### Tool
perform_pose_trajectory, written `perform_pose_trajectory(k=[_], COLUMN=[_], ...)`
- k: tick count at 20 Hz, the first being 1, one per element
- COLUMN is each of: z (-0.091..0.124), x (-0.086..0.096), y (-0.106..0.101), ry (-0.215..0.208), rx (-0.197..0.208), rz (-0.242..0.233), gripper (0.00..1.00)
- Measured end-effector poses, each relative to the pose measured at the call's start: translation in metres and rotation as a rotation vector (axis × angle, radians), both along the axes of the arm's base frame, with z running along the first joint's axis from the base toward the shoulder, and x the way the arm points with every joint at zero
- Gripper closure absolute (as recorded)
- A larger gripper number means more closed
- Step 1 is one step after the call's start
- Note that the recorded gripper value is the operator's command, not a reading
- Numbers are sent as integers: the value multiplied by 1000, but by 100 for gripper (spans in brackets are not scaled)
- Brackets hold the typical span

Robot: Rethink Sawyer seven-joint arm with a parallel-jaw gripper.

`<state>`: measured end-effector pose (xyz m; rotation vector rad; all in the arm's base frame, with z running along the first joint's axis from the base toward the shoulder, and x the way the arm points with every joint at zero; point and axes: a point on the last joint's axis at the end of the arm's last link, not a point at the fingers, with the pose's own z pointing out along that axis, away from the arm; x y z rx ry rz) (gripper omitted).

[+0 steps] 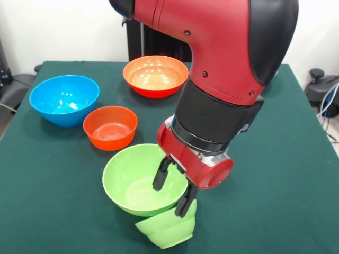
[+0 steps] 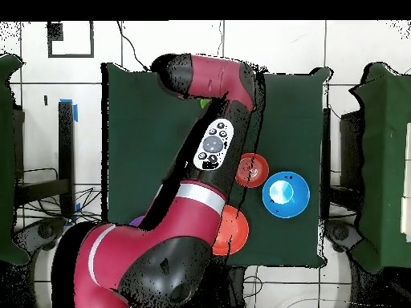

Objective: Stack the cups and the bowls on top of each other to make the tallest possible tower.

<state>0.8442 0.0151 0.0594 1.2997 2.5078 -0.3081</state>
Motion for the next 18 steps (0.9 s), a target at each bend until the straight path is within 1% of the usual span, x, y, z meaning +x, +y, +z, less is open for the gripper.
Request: perform_pose_trajectory(k=[12, 18], z=[-4, -11], x=[-2, 0], y=[14, 21], ry=[5, -17], rx=[-1, -9], rz=[17, 36], gripper=[0, 0])
